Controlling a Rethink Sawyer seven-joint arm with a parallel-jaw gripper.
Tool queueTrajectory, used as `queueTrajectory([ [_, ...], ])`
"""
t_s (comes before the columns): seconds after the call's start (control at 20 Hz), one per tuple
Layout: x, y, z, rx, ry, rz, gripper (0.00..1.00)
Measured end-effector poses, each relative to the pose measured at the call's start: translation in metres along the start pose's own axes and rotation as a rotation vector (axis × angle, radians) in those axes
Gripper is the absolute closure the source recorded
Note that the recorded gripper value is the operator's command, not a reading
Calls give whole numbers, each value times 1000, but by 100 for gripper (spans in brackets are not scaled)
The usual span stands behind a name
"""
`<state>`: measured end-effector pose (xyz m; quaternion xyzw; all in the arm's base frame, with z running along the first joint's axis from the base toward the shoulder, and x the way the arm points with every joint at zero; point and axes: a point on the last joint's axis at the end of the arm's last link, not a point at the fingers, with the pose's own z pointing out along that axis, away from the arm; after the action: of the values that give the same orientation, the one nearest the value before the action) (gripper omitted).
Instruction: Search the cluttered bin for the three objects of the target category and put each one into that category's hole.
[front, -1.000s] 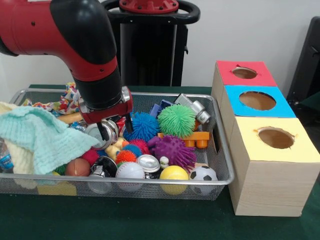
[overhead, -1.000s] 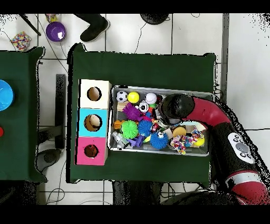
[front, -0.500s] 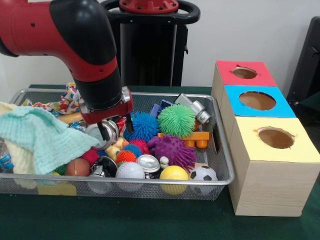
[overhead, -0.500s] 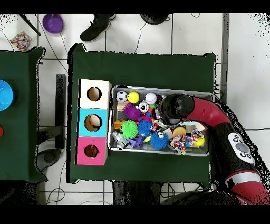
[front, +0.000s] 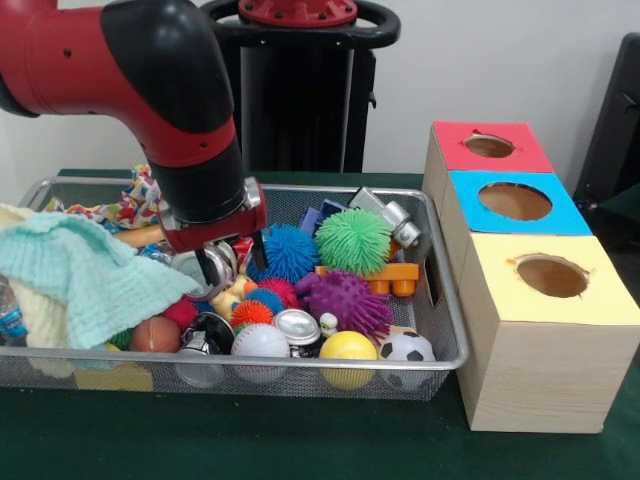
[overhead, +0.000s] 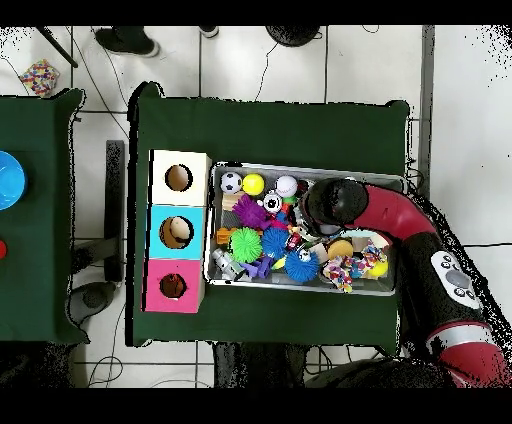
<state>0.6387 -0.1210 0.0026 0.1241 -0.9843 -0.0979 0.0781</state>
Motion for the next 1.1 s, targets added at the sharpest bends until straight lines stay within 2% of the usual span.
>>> queueTrajectory([
  [0.35,-2,-1,1,11,-20,-2,0],
  [0.9,-4,-12,3,44,-88,9,0],
  [1.1,0,-13,4,40,-87,14,0],
])
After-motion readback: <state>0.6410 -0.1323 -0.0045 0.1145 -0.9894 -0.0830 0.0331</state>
